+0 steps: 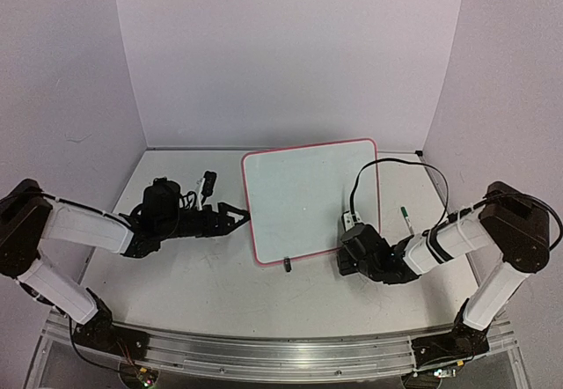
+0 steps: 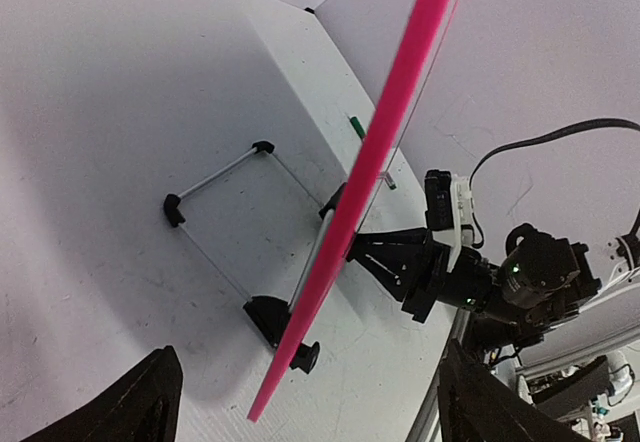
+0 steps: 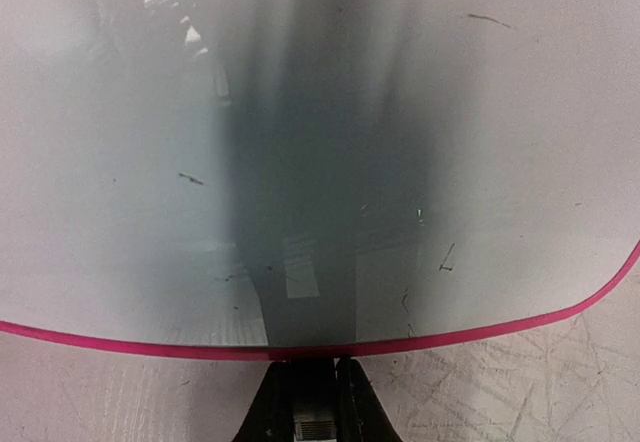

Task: Write a sentence on the whiteboard
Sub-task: Move the whiteboard stand to the center of the board, then adjust the whiteboard at the center of the board.

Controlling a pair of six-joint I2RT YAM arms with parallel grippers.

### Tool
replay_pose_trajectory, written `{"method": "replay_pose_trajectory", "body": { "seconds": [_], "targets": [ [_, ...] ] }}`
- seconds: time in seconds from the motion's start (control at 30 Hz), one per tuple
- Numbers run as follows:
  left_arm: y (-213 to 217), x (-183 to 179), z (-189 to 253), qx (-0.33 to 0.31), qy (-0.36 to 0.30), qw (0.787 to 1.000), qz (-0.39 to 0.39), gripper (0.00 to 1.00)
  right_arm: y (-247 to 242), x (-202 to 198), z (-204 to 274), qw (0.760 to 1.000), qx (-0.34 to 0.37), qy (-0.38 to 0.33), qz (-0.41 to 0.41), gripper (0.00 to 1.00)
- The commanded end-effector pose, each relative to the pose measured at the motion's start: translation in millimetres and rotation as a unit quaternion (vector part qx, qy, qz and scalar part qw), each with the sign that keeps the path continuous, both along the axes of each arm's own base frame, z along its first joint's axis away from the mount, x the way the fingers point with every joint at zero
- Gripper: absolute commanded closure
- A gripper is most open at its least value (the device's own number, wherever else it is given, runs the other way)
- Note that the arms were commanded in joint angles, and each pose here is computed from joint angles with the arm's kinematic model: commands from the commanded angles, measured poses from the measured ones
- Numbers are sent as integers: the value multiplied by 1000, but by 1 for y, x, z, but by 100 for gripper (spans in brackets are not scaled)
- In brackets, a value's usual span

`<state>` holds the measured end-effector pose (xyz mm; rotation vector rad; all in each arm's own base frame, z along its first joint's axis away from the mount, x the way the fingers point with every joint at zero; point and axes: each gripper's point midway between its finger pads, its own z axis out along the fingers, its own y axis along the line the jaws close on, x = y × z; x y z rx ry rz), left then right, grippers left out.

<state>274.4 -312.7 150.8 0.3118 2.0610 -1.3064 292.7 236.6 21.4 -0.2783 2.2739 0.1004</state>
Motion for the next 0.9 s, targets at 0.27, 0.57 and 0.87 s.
{"method": "replay_pose_trajectory", "body": {
  "seconds": [0.27,0.57,0.87],
  "targets": [
    [-53,14,19,-81,-82,983,-141,49,6,13,26,999,27,-37,12,78],
    [-39,10,-2,-58,-89,985,-135,72,8,5,30,997,49,-29,58,56],
    [-31,6,-7,-49,-98,985,-133,88,15,2,19,995,68,-2,74,61]
  ]
}}
